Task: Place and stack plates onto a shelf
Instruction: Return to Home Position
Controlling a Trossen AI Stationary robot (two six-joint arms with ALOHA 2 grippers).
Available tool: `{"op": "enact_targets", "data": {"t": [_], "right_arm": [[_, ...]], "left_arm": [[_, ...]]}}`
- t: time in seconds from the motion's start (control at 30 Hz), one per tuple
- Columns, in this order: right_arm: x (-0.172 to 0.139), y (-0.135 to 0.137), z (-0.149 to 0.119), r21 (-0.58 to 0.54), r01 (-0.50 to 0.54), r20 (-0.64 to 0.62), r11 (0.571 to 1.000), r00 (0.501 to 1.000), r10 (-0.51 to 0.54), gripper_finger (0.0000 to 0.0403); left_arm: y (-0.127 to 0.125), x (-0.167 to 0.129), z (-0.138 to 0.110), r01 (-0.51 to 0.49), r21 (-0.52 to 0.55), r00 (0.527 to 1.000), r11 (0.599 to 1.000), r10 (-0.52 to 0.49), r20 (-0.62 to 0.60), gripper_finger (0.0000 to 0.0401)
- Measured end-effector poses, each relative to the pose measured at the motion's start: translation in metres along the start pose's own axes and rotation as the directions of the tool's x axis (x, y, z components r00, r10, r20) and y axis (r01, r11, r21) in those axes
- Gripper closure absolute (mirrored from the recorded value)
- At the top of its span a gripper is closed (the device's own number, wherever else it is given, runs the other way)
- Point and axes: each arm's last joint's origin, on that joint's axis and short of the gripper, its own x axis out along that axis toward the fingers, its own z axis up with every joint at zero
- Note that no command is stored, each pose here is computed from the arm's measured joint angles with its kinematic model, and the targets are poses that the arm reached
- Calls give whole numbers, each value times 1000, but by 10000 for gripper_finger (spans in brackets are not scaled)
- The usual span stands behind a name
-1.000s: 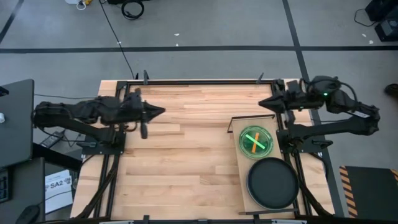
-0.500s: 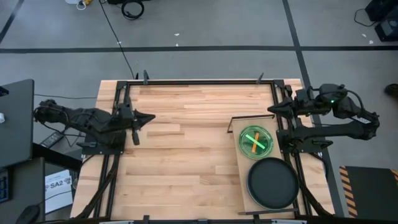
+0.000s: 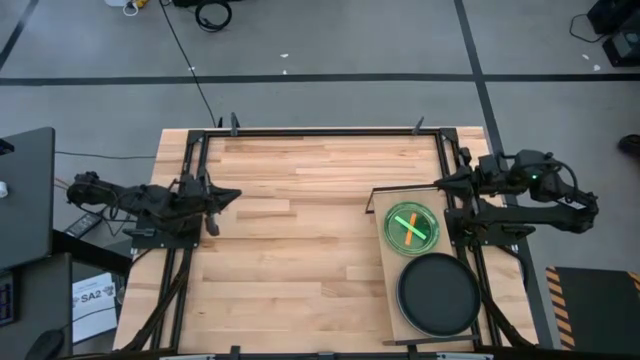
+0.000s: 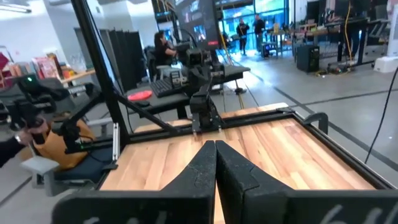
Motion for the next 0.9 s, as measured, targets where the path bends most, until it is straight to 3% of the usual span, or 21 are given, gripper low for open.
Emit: {"op": "enact_targets", "data": {"t": [0.37,0.77,0.9], "right_arm": [[-23,1,-13,-3,-17,100,1000,995,17,390],[-20,0,-15,11,-23,82,1000,996,22,389],[-13,-2,-24,10,-22,78,1000,997,22,390]], "left_arm": [[10,-9,-33,5,-32,999,999,-4,42,389],[9,-3,-73,14,-61,997,998,-9,81,390],[8,-3,-73,14,-64,997,998,-9,81,390]]}}
